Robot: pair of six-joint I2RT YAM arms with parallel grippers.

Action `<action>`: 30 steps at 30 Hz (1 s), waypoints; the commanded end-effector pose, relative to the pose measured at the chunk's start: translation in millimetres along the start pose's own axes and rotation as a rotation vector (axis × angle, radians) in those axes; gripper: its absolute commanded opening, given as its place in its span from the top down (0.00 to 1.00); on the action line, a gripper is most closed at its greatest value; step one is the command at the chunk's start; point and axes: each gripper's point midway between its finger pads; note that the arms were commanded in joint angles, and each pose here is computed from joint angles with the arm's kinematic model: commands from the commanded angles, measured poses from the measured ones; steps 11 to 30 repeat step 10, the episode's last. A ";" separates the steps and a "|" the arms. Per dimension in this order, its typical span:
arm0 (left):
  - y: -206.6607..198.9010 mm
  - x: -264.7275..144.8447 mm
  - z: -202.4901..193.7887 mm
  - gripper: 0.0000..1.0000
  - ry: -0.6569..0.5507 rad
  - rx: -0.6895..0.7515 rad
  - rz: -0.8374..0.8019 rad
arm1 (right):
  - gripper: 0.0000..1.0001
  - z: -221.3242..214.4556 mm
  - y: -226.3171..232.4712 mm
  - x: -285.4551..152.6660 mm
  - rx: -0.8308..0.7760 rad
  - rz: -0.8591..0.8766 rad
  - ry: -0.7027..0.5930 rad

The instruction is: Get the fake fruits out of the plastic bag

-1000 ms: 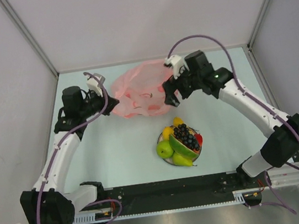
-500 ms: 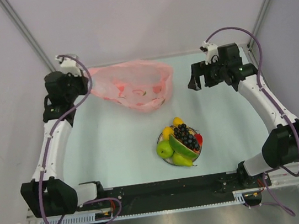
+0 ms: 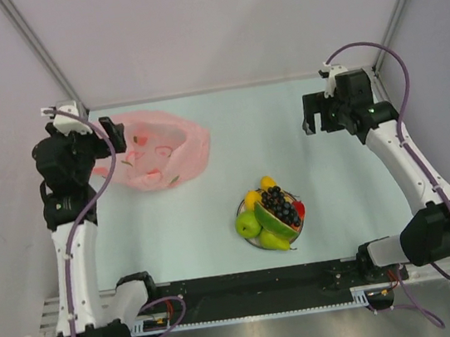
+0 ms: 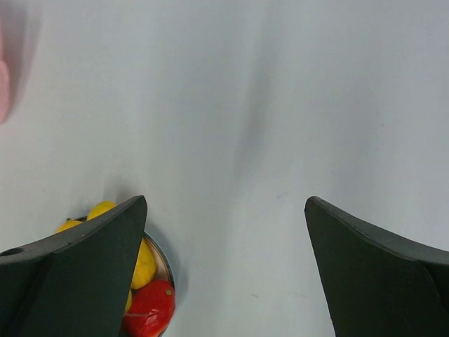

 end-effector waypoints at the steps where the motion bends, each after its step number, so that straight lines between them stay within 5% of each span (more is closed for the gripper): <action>1: -71.4 -47.9 17.1 0.00 -0.076 0.101 -0.360 | 0.00 -16.6 -24.6 -28.6 -0.012 -0.146 0.052; 10: -99.2 -82.3 -80.3 0.00 0.208 0.107 -0.543 | 0.00 -43.8 -11.2 -34.1 0.004 -0.063 0.077; 30: -99.2 -82.3 -80.3 0.00 0.208 0.107 -0.543 | 0.00 -43.8 -11.2 -34.1 0.004 -0.063 0.077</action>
Point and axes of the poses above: each gripper's point midway between its finger pads, its own x axis out along the fingers, its own y axis along the line the jaws close on, z = x × y, and after that the axes turned 9 degrees about -x, right-handed
